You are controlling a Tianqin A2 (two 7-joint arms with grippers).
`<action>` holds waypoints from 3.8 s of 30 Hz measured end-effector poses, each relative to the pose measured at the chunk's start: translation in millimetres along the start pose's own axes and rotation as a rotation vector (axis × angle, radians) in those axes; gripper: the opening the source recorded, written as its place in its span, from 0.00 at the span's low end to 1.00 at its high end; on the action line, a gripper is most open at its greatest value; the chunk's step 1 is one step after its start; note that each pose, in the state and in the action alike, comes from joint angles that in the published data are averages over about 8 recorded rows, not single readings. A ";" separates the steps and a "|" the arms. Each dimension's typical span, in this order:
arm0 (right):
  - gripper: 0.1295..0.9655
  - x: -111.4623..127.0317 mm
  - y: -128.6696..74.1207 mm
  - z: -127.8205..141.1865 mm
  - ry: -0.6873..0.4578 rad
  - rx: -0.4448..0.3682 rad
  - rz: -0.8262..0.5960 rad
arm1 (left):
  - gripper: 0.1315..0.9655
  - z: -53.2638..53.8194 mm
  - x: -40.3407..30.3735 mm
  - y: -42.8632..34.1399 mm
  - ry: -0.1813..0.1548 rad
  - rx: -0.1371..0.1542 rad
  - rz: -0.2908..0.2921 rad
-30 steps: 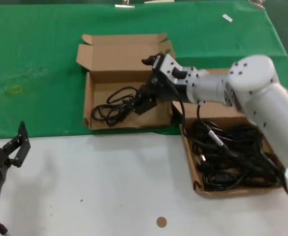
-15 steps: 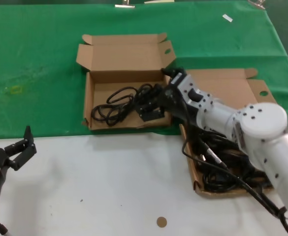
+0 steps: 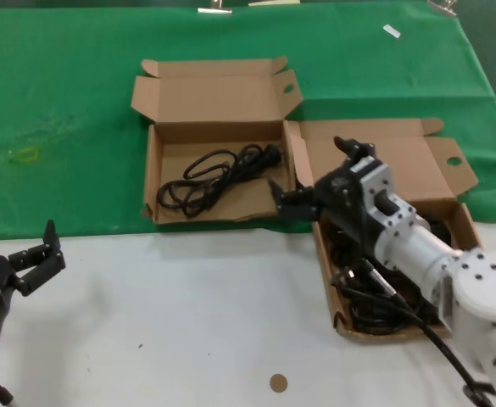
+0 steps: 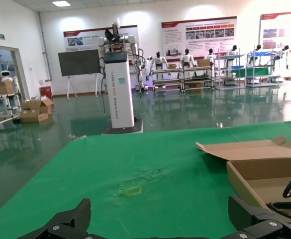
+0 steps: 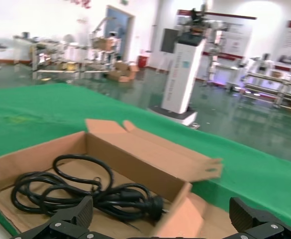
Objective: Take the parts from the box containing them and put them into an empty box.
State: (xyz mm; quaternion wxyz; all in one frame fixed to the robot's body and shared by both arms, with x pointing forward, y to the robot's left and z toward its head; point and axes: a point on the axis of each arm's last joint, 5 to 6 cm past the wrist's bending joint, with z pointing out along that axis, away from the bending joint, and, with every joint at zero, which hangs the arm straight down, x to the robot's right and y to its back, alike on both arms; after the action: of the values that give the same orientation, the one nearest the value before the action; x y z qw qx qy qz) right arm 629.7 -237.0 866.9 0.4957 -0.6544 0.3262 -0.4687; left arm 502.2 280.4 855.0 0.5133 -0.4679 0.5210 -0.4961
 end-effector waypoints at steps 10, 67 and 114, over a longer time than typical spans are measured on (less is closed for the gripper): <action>1.00 -4.0 15.7 -54.6 0.148 0.014 0.112 | 1.00 0.0 0.0 0.0 0.000 0.000 0.000; 1.00 -6.6 20.1 -113.4 0.292 0.026 0.208 | 1.00 0.0 0.0 0.0 0.000 0.000 0.000; 1.00 -6.6 20.1 -113.4 0.292 0.026 0.208 | 1.00 0.0 0.0 0.0 0.000 0.000 0.000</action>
State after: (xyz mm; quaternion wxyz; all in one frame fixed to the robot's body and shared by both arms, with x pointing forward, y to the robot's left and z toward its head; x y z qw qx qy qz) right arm 522.0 -275.9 853.6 0.4975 -0.5356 0.4545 -0.5090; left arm 502.2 280.4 855.0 0.5133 -0.4679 0.5210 -0.4961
